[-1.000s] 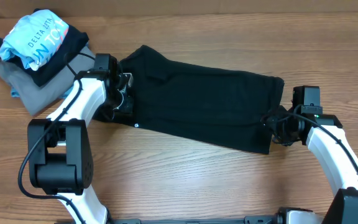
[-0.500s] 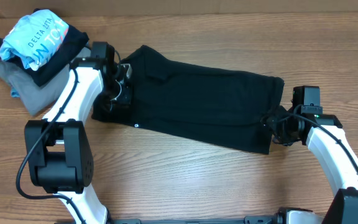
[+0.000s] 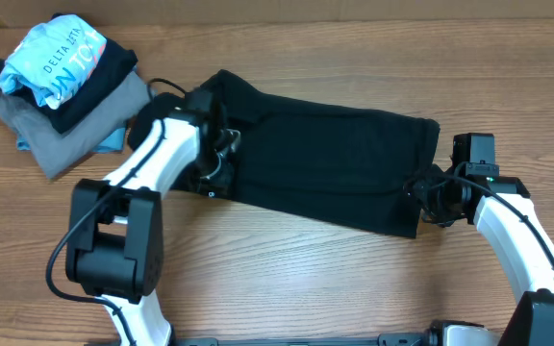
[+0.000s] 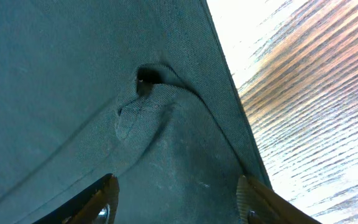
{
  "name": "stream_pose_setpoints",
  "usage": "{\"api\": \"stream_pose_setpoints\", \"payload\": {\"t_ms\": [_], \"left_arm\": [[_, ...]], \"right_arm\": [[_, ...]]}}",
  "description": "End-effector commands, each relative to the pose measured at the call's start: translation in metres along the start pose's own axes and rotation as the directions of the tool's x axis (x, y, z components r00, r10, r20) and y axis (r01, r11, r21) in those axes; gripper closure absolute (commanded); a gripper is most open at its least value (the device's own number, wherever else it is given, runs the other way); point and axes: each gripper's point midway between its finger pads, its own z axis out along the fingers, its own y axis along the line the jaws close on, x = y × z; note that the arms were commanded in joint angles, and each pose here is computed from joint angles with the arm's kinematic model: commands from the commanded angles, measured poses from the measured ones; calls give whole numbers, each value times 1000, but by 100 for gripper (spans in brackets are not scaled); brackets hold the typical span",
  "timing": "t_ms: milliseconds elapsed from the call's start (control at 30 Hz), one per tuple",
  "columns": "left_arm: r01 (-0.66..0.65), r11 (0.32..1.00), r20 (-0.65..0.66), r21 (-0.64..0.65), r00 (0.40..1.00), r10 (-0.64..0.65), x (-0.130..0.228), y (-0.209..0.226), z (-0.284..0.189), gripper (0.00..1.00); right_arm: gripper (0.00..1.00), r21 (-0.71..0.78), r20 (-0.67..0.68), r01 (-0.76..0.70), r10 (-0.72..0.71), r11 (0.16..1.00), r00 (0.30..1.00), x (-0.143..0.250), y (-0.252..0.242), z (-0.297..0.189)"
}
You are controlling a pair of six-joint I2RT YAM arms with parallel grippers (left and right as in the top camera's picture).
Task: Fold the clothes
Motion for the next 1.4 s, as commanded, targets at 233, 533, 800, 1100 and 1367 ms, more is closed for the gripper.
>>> {"api": "stream_pose_setpoints", "payload": {"t_ms": [233, 533, 800, 1100, 1367], "left_arm": [[-16, 989, 8, -148, 1000, 17, -3, 26, 5, 62], [-25, 989, 7, -148, 1000, 26, -2, 26, 8, 67], [-24, 989, -15, -146, 1000, 22, 6, 26, 12, 67], [-23, 989, 7, -148, 1000, 24, -2, 27, 8, 96], [-35, 987, 97, -160, 994, 51, -40, 22, -43, 96]], "right_arm": [[35, -2, 18, 3, -3, 1000, 1000, -7, 2, -3], [35, 3, 12, 2, -2, 1000, 1000, -5, 0, -3], [35, 3, 12, 2, -2, 1000, 1000, -5, 0, -3], [36, 6, 14, 2, -2, 1000, 1000, -6, 0, -3], [36, 12, 18, 1, -2, 1000, 1000, -6, -1, -3]]}}
